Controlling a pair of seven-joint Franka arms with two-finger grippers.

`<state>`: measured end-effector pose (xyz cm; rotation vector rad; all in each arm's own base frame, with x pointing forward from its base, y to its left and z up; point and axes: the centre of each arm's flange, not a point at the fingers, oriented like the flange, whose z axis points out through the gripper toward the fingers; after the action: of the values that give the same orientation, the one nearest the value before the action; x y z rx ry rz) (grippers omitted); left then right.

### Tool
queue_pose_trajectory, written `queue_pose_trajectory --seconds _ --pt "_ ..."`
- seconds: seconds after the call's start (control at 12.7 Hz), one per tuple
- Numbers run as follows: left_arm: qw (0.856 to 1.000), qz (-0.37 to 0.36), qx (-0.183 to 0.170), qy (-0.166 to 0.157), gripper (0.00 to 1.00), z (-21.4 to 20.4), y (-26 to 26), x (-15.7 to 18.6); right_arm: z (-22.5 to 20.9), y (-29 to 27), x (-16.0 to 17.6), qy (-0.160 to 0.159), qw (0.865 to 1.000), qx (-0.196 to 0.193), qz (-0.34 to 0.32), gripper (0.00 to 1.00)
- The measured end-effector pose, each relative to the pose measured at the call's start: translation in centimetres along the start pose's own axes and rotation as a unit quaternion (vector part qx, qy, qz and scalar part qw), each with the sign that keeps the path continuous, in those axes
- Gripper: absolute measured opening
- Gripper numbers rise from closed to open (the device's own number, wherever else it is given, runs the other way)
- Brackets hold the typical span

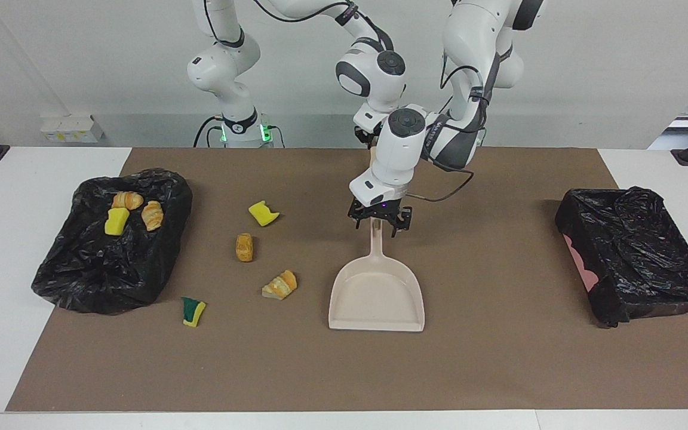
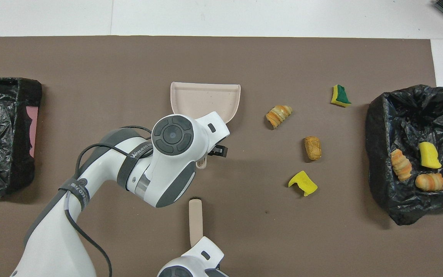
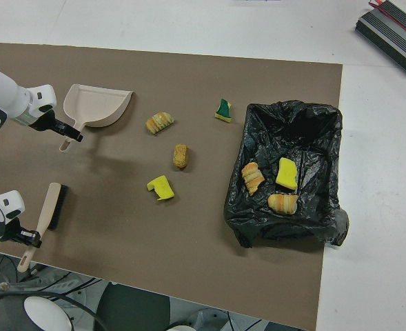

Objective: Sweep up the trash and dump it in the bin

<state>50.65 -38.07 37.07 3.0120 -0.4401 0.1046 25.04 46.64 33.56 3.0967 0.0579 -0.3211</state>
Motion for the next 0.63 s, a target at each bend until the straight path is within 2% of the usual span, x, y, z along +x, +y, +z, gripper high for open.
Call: queue_pose_trajectory --seconds 0.24,0.55,0.63 --pt "1.0 0.0 0.001 -0.003 1.0 0.4 -0.1 -0.3 -0.3 1.3 1.8 -0.005 0.998 -0.002 0.061 0.26" --pt "1.0 -0.007 0.0 0.001 0.95 1.0 -0.3 -0.6 -0.9 5.1 5.7 -0.025 0.99 -0.015 0.139 0.26" --pt "1.0 -0.008 0.001 0.0 0.84 1.1 -0.3 -0.7 -1.4 6.5 7.0 -0.03 0.986 -0.016 0.16 0.26"
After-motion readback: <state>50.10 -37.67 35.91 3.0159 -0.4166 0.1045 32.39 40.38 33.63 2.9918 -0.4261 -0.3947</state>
